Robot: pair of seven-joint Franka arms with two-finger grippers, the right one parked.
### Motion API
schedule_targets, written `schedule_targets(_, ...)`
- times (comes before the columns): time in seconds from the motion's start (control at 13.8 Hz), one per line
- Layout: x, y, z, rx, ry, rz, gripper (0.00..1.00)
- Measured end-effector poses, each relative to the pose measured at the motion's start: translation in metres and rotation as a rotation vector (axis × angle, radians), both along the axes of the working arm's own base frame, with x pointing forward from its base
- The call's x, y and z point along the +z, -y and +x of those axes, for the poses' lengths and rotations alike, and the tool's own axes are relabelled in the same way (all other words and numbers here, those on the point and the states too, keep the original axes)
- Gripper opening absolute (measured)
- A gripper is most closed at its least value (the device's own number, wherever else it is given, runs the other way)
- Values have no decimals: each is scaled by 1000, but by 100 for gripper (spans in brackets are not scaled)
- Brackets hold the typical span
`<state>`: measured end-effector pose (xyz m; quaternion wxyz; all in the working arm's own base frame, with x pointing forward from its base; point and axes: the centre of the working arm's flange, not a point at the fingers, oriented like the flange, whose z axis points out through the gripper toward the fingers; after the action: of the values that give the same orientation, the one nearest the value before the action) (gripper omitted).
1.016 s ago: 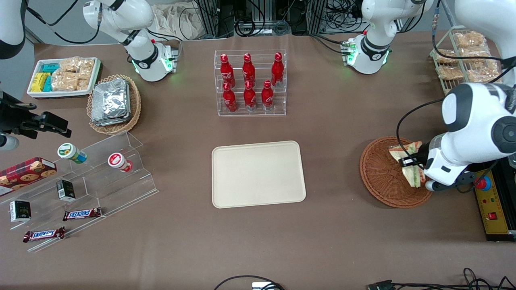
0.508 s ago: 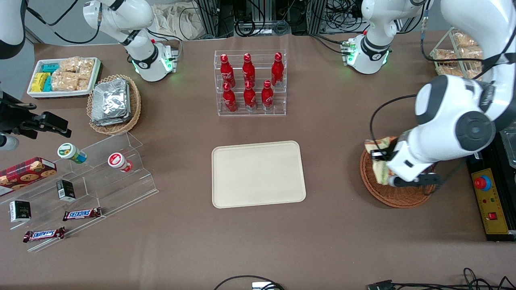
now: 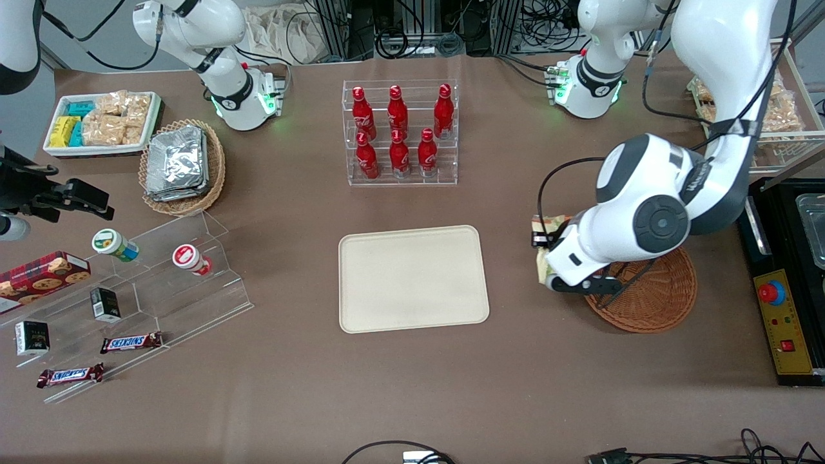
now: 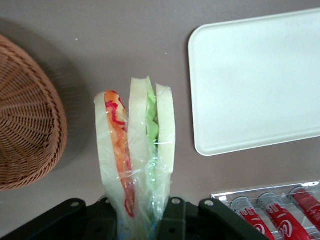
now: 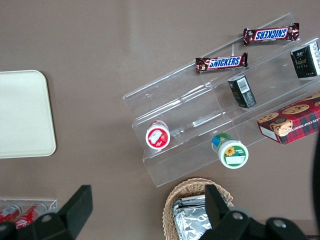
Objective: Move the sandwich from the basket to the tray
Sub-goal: 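Carry the sandwich with the left gripper over to the cream tray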
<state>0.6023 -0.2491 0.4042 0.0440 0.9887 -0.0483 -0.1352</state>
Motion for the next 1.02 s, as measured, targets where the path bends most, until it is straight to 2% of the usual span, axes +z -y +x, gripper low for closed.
schedule_targets(0.29,-27,58,-15,-38,-10,48,18)
schedule_targets(0.51,-68,82,-21,-113,-1,111,18)
schedule_targets(0.58,-82,91,-24,-137,5,121,18)
schedule_targets(1.02,-131,130,-28,-108,58,75,18)
